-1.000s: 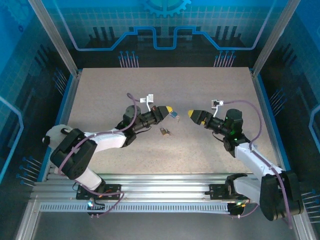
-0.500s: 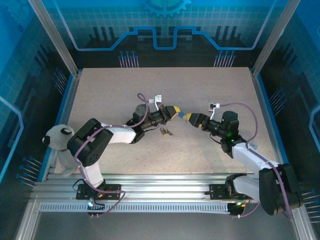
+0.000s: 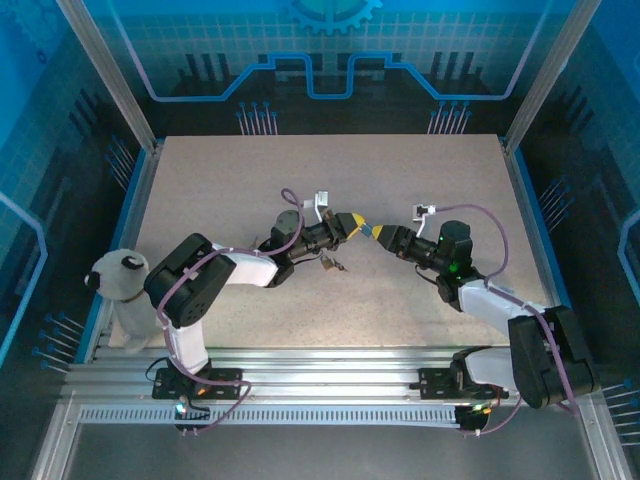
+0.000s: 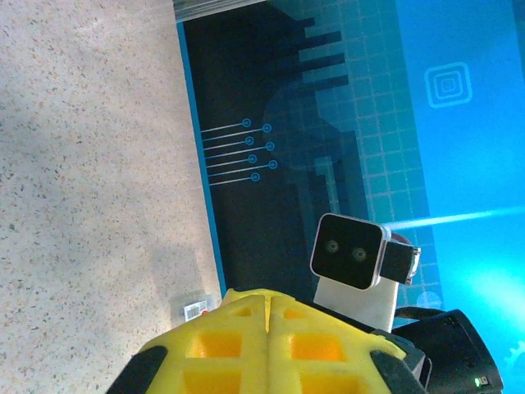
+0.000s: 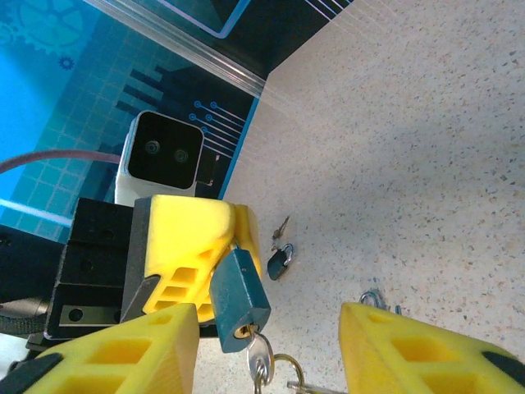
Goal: Lock with the key
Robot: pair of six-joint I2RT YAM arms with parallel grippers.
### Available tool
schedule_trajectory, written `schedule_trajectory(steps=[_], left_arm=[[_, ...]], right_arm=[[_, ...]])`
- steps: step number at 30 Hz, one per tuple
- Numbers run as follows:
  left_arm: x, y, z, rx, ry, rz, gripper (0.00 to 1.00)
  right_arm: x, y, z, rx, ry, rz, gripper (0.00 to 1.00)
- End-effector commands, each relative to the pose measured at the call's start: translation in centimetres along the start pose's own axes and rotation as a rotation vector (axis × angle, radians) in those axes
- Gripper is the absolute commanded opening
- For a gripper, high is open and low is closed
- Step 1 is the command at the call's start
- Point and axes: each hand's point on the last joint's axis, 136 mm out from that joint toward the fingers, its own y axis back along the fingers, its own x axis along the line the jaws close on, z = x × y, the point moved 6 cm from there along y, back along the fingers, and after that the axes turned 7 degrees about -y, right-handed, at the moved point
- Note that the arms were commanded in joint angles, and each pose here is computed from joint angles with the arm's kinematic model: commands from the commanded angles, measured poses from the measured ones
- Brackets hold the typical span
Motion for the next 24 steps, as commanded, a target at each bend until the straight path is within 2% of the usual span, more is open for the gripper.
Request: schedule_trajectory(steps=[1,13,24], left_arm=[[-1.15,-0.34,0.33,-0.020,-0.005,-0.072,0.00],[-0.73,-0.28,0.19,-0.031,0.017,-0.087,0.00],[-0.51,-0.35,0.36,-0.044,0.028,-0.093,0.00]], right_arm=[[0.54,-0.19,-0.14,0.003,0.030,0.035,0.43],[0.50,-0.33,-0.15,0.010,0.023,0.050,0.32],[0.47,-0.42,-0.18,0.020,0.018,0.053,0.27]])
